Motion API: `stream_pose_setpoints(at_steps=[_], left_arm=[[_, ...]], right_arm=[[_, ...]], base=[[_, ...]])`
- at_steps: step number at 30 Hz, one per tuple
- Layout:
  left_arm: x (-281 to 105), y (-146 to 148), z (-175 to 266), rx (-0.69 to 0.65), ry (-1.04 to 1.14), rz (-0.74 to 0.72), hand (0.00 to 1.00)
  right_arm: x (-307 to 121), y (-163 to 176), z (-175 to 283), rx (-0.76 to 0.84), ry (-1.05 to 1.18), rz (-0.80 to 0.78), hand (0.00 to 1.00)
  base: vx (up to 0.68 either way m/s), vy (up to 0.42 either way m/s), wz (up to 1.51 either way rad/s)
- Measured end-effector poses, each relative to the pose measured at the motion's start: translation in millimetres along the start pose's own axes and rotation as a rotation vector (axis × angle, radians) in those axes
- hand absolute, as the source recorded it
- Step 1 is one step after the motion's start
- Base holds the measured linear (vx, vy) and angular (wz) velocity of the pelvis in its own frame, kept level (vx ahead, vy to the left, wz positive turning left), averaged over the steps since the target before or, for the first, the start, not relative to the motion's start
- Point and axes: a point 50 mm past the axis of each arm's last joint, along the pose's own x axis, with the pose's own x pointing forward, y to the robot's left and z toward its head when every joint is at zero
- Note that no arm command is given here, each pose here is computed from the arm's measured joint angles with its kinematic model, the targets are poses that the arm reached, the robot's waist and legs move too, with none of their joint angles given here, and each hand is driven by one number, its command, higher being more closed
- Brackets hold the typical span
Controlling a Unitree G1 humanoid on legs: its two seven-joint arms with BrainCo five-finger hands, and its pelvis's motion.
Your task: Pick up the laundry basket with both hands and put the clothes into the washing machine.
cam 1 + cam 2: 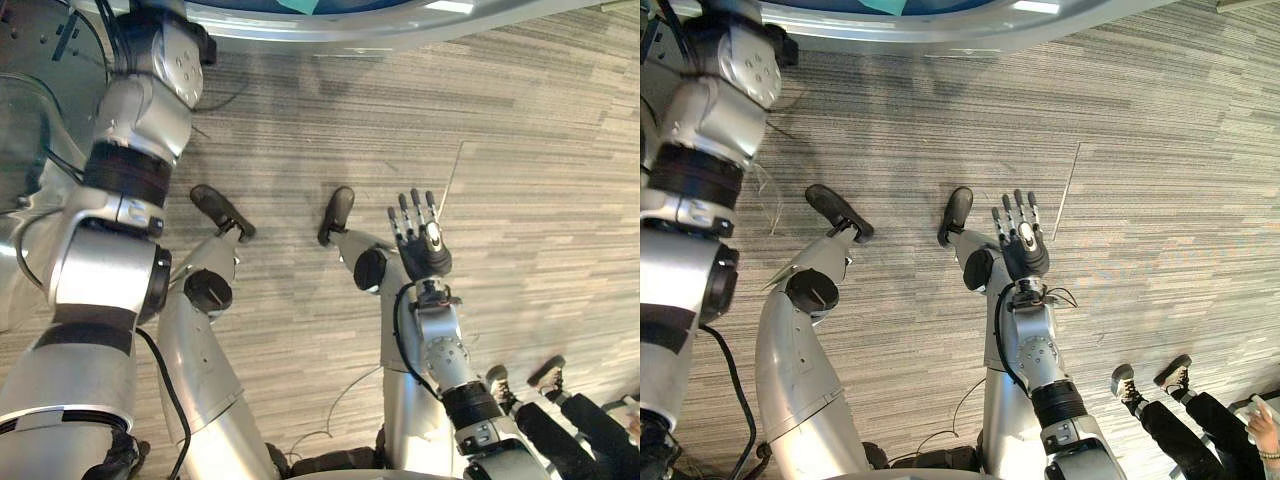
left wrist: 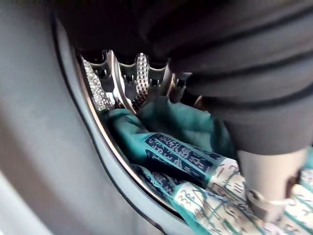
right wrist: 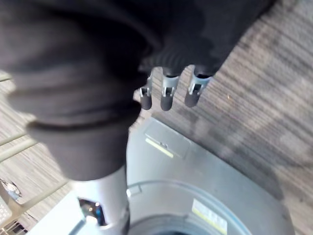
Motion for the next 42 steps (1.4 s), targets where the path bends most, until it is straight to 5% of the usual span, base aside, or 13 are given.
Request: stream_pose_setpoints(at_steps=[9,16,22,28,36,42], left_arm=[[-68.6,-25.7,1.8,-0.37,0.093,0.082,0.0],[-153.3,-59.6,-1.0,-0.338,0.251,0.051,0.0],[-276.2,-108.7,47.5,-0.591,0.353,-0.379,0.0],[-354.6,-124.2,54.0,-0.832,0.587,-0.707,0.0],[-414.4,-119.6,30.5,-0.821,0.809,-0.866,0.0],[-451.5,-106.9,7.0,-0.804,0.98,-0.924,0.0]], right_arm=[[-7.1,-27.1,21.7,-0.064,-0.065,-0.122,0.0],[-9.5,-32.1,27.6,-0.118,-0.08,-0.151,0.0],[-17.8,-43.4,3.1,-0.205,0.022,-0.281,0.0],[-65.1,-76.9,-33.2,-0.387,0.29,-0.469,0.0],[-160.8,-134.4,5.4,-0.615,0.484,-0.785,0.0],[-201.7,-141.2,-5.6,-0.562,0.573,-0.931,0.0]], base=[[-0.03,-0.048,0.04],[-0.03,-0.036,0.12],[-0.07,-0.037,0.27],[-0.05,-0.046,0.46],[0.11,0.163,0.04],[-0.08,0.394,-0.18]])
